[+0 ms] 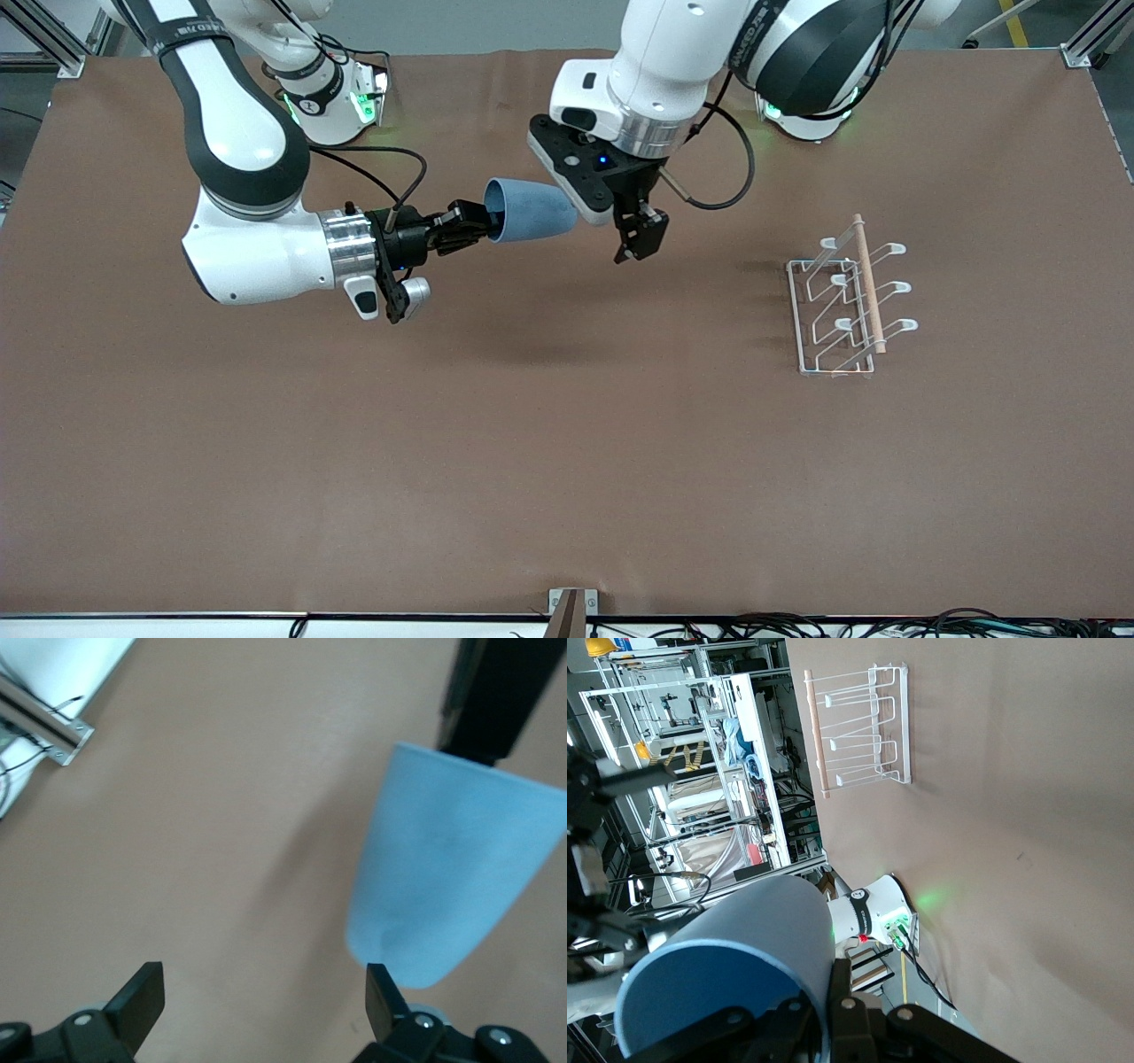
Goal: Hang cup on cup holder
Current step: 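Lift the cup with the right gripper while the left gripper approaches it, then grasp the cup rim with the left gripper beside the right gripper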
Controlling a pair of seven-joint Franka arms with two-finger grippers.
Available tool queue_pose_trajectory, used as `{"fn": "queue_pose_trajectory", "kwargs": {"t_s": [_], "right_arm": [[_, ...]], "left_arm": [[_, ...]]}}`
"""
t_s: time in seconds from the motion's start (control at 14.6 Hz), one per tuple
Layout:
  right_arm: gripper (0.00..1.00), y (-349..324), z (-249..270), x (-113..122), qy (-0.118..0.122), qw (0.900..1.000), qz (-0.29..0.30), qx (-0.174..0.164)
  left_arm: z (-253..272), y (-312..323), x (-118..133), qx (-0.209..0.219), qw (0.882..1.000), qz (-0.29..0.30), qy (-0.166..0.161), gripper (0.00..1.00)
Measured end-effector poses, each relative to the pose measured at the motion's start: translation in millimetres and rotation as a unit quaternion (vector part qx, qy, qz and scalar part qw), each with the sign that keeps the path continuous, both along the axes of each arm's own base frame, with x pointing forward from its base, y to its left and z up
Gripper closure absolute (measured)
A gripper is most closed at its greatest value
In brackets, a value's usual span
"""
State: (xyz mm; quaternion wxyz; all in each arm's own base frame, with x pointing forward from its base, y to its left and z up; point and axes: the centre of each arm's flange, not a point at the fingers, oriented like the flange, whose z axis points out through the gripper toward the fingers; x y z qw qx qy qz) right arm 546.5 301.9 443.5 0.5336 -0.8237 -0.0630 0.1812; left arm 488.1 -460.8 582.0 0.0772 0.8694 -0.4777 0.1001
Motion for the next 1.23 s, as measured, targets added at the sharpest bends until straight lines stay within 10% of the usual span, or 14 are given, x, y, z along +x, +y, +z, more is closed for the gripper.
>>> {"fn": "queue_pose_trajectory", "kwargs": {"t_s": [0.34,1.23], "right_arm": [[0.94,1,-9,3,0.012,1.000,-0.004,0.007],[0.92,1,-13,3,0.017,1.000,-0.006,0.009]], "left_arm": [[8,-12,-20,-0.029,0.998,-0.012,0.050,0.00],[-18,-30,-13,-0.040,0.995,-0.082,0.035,0.00]]}}
